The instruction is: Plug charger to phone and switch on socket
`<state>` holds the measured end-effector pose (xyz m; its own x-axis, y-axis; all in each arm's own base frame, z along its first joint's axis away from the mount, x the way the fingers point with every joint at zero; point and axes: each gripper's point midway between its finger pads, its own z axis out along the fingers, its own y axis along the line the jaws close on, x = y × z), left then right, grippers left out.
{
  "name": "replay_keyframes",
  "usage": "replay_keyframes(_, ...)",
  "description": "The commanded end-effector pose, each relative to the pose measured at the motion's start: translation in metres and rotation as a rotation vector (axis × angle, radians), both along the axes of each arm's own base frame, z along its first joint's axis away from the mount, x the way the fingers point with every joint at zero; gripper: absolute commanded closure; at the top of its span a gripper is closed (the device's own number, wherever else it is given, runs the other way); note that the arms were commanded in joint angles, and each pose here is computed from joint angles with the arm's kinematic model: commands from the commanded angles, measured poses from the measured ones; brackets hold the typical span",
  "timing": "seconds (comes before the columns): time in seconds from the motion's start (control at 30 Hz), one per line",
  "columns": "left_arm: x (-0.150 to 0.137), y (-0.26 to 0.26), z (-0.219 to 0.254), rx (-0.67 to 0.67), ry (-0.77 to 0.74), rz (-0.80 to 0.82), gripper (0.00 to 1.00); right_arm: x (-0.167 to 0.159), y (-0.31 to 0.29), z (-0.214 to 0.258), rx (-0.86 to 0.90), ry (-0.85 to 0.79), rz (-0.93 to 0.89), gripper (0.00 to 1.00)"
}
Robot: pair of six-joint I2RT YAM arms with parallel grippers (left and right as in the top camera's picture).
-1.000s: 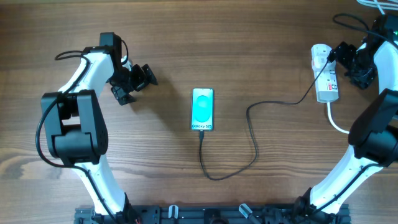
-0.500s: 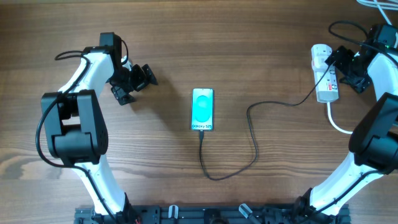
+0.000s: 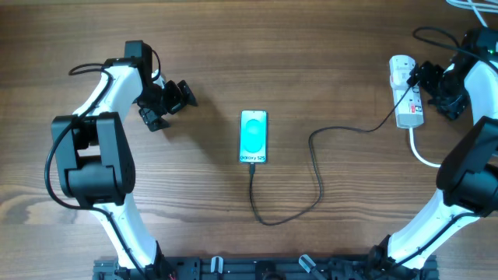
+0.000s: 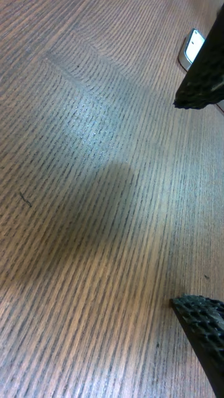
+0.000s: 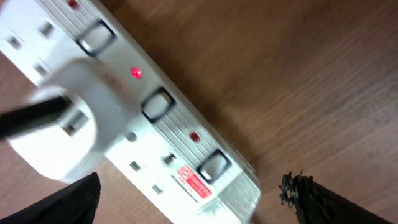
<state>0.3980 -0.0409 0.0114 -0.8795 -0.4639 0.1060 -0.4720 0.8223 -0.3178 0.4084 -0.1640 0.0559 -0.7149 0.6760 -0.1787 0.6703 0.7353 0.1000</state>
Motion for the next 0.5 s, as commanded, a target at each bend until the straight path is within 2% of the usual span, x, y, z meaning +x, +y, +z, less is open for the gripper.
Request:
replay_keyframes(0.0, -0.009, 0.004, -0.015, 0.019, 0.042, -0.001, 0.0, -0.01, -0.016, 0.008, -0.08, 0.048, -0.047, 0.0)
replay_keyframes(0.2, -0.009, 0.004, -0.015, 0.019, 0.042, -0.001, 0.0, -0.034, -0.023, 0.003, -0.135, 0.154, -0.079, 0.0)
replay_keyframes(0.47, -0.009, 0.004, -0.015, 0.019, 0.041, -0.001, 0.0, -0.025, -0.027, 0.003, -0.15, 0.116, -0.073, 0.0)
